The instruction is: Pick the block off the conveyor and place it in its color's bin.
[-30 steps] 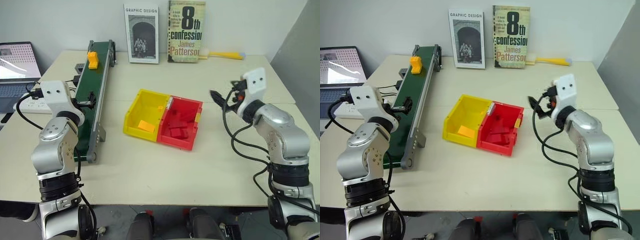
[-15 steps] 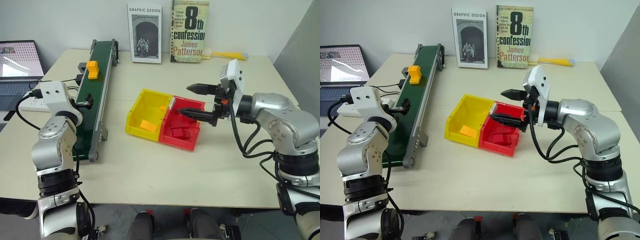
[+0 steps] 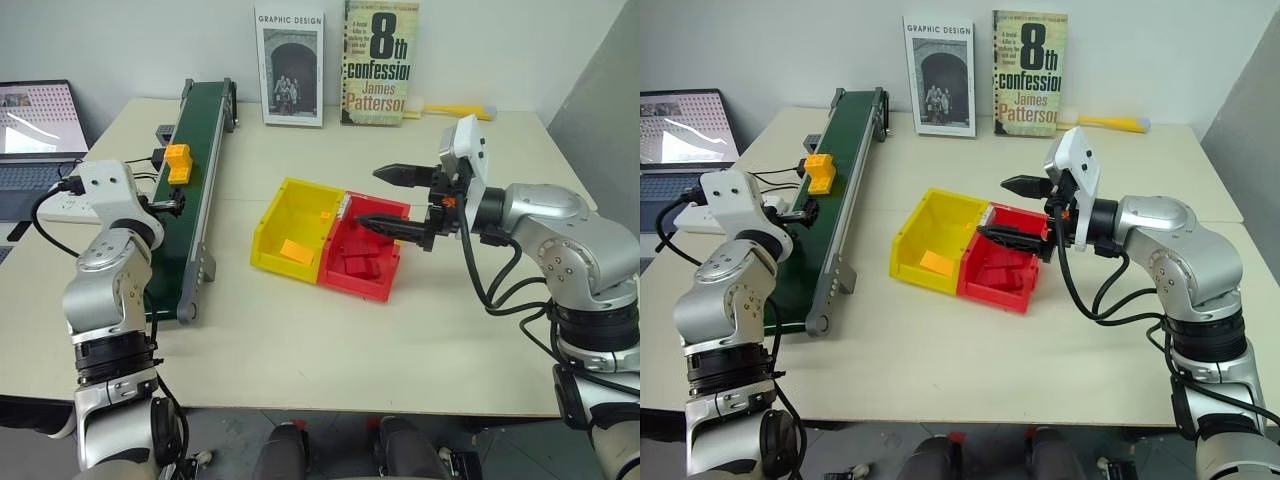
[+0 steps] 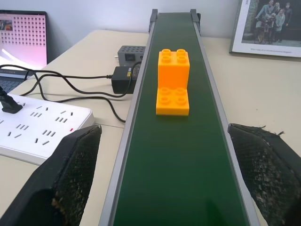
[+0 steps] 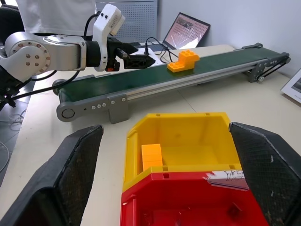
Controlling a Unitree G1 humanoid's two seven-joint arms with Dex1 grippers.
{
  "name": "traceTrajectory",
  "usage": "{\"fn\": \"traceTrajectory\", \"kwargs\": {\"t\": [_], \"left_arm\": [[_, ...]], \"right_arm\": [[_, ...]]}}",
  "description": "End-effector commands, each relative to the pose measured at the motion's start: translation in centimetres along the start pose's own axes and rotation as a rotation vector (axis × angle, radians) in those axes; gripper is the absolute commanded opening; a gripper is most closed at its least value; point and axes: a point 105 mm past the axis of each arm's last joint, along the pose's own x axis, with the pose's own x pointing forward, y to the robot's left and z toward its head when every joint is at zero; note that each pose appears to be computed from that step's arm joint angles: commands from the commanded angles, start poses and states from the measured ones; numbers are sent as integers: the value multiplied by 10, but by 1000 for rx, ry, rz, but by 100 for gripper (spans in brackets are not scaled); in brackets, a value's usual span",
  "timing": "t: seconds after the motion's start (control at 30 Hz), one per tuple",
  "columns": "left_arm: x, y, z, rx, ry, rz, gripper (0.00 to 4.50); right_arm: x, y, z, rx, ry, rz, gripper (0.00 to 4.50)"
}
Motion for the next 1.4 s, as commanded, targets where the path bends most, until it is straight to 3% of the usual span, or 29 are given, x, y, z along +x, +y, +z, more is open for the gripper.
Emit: {"fn": "traceTrajectory", "kwargs": {"t": [0.03,0.43,0.6,0.93,1.03,1.13,1.2,1.4], "left_arm": [[1,2,20,26,-63,6,449],[6,2,15,-23,-43,10,449],[4,-1,6,-107,-11,-5,362],[-1,-3,5,-109,21,-3,162],[-1,-5,14,-113,7,-19,154],[1,-28,33,-102,-22,-135,154],[-2,-65,46,-40,-24,-324,154],[-25,-145,50,80,13,-751,154]], "right_arm": [[-6,4,13,-36,-34,-2,450],[-8,0,14,-38,-32,-27,450],[-7,-1,15,-35,-34,-31,450],[-9,-5,17,-43,-37,-47,450],[-9,-5,18,-49,-36,-51,450],[-12,-5,18,-83,-1,-62,450],[-16,-8,13,-139,91,-94,450],[-20,4,17,-150,129,-91,450]]}}
